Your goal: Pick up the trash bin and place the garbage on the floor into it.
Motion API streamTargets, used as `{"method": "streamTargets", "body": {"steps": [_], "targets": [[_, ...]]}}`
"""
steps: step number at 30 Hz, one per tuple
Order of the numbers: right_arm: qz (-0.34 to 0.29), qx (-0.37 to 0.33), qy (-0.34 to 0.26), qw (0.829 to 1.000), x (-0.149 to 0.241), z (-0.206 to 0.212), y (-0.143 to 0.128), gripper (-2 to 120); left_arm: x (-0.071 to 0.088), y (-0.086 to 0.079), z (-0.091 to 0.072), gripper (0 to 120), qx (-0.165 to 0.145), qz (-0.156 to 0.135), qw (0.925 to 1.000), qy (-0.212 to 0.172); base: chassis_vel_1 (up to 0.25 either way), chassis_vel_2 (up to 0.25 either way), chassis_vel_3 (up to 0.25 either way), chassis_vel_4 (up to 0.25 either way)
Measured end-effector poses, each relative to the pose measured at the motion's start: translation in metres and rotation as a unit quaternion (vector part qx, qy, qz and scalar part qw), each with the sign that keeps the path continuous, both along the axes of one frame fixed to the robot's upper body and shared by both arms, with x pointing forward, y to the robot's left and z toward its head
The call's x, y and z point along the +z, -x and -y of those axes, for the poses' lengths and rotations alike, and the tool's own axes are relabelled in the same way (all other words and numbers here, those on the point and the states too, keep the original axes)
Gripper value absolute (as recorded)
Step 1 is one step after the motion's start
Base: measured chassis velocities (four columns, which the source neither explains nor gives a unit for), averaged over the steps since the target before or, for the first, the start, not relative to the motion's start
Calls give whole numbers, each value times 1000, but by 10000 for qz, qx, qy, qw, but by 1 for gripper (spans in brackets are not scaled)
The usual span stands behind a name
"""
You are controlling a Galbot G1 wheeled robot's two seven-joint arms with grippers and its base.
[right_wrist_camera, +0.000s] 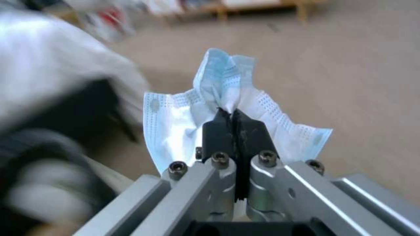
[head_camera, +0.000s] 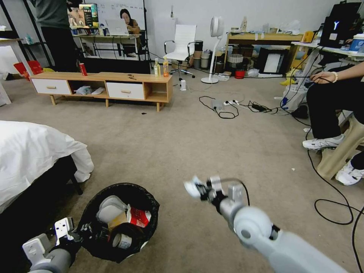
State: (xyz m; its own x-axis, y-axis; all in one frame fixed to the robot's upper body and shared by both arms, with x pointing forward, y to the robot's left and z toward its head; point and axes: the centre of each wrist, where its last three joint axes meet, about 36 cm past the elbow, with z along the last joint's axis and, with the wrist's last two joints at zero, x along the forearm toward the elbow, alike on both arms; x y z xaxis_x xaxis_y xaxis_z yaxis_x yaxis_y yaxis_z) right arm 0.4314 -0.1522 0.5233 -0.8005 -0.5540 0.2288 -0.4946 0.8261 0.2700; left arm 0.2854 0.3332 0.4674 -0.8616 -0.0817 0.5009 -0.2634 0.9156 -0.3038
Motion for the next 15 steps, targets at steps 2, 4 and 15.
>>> {"method": "streamTargets", "body": {"steps": [2, 4, 15], "targets": [[114, 192, -195, 9996, 17, -8, 4, 0, 1, 0, 0, 2, -13, 4, 10000, -1, 0, 0, 0, 0], [223, 499, -444, 9975, 38, -20, 11, 0, 3, 1, 1, 2, -36, 19, 10000, -5, 0, 0, 0, 0], [120, 1394, -681, 9878, 59, -64, 31, 0, 7, 1, 3, 2, -109, 32, 9999, -32, 0, 0, 0, 0]]}}
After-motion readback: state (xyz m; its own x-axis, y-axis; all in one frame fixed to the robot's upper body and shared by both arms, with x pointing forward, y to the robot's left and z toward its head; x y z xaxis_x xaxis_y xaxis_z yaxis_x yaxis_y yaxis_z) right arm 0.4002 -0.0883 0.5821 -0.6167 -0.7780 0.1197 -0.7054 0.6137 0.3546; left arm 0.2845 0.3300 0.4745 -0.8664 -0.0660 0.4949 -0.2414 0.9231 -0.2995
